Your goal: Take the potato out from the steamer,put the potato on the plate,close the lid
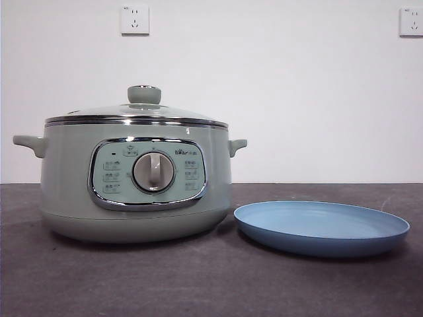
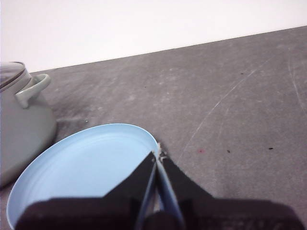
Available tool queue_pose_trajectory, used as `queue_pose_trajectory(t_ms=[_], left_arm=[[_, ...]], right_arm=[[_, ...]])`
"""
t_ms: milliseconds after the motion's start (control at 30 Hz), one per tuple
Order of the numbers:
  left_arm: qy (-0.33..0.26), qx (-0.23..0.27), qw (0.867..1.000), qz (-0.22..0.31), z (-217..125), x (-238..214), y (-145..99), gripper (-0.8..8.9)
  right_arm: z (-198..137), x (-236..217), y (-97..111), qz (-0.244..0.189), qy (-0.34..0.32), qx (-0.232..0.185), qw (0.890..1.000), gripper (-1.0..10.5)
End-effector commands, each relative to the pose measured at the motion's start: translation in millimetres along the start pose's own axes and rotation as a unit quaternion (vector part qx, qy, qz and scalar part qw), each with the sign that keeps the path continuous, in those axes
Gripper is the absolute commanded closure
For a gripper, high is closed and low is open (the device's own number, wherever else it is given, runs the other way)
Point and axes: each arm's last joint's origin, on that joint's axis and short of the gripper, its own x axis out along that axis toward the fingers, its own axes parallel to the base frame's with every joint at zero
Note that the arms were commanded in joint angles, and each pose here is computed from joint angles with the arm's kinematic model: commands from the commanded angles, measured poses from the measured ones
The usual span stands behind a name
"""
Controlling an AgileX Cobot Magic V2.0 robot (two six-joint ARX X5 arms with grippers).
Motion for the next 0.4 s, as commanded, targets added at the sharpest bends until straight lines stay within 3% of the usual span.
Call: queue_pose_trajectory(t_ms=[33,233,400], left_arm=[[0.005,-0.001,1.000,0.000,-3.8,1.3,1.2,8.17],[-0.003,-0.001,1.000,-0.003,-2.2,1.3,0.6,8.17],[0.000,-0.010,0.998,-0.054,0.6,0.5,-3.3,8.18]], right_arm=[[-4.6,1.0,-0.7,-0.001,0.010,0.007,1.000,9.5],[-2.2,1.1,-0.3,0.002,-0.001,0.018,1.000,9.5],[-1.9,0.9,0.6,0.015,0.002,0.153,0.988,9.5]])
